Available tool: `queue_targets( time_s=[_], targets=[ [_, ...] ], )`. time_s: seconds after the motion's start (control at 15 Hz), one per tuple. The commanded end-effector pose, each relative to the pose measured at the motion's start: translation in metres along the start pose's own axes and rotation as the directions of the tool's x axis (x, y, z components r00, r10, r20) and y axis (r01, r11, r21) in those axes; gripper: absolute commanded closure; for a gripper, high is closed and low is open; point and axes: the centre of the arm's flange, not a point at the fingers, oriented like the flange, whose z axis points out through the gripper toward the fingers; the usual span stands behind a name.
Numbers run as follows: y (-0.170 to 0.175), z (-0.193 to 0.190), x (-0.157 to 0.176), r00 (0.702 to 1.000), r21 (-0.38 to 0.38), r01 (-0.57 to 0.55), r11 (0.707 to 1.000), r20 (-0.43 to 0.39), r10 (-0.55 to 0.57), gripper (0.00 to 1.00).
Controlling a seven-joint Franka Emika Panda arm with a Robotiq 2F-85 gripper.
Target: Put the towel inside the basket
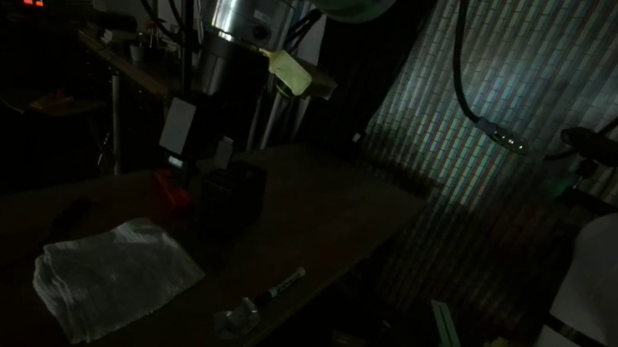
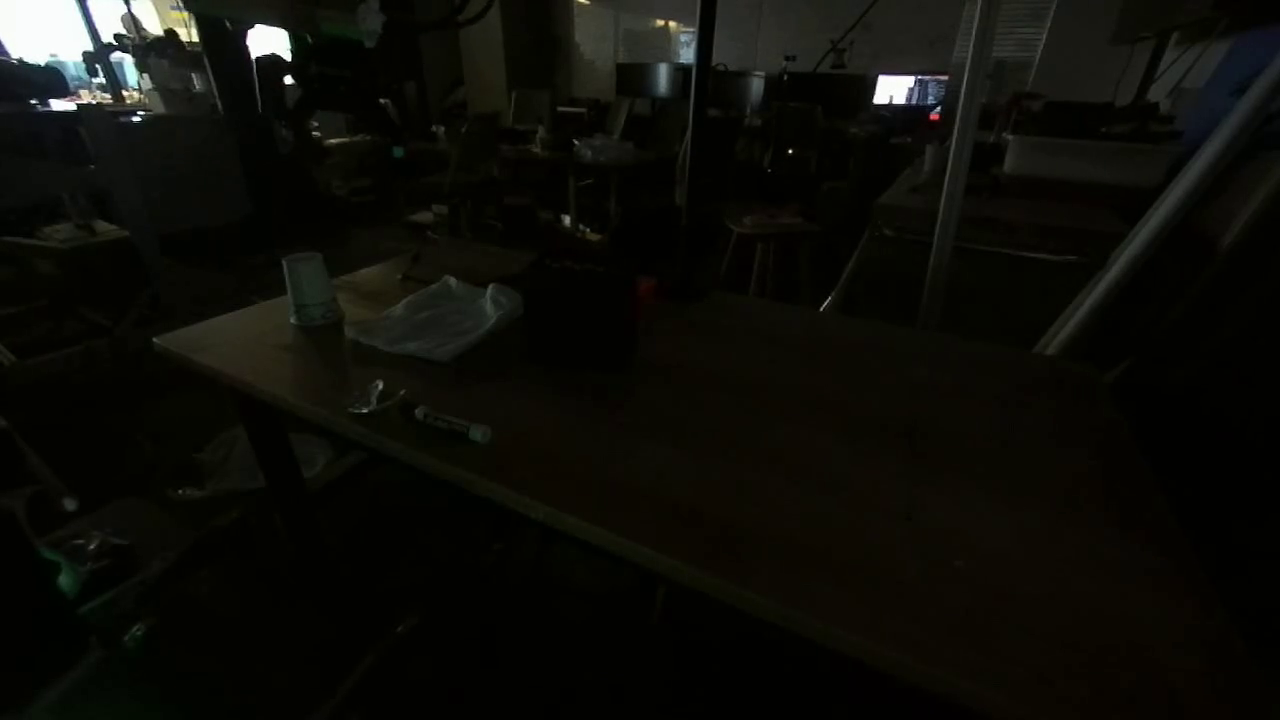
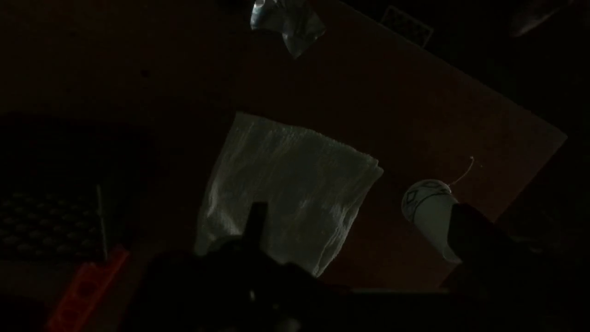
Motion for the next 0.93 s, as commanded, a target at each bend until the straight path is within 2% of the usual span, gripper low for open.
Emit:
queue_targets(
  time_s=[0.0,0.27,0.4,0.87],
  targets=[
    [-0.007,0.004,0.042,0.985,-0.064,0.166,0.984,-0.029,-0.168,0.0],
    [0.0,0.022,0.084,0.955,-0.123,0.286,0.95,-0.048,-0.294,0.0],
    [0.007,0.042,0.103,0.942,-0.123,0.322,0.939,-0.052,-0.33,0.0],
    [0.016,0.147,0.146,0.915,-0.112,0.398,0.911,-0.024,-0.403,0.0]
  ],
)
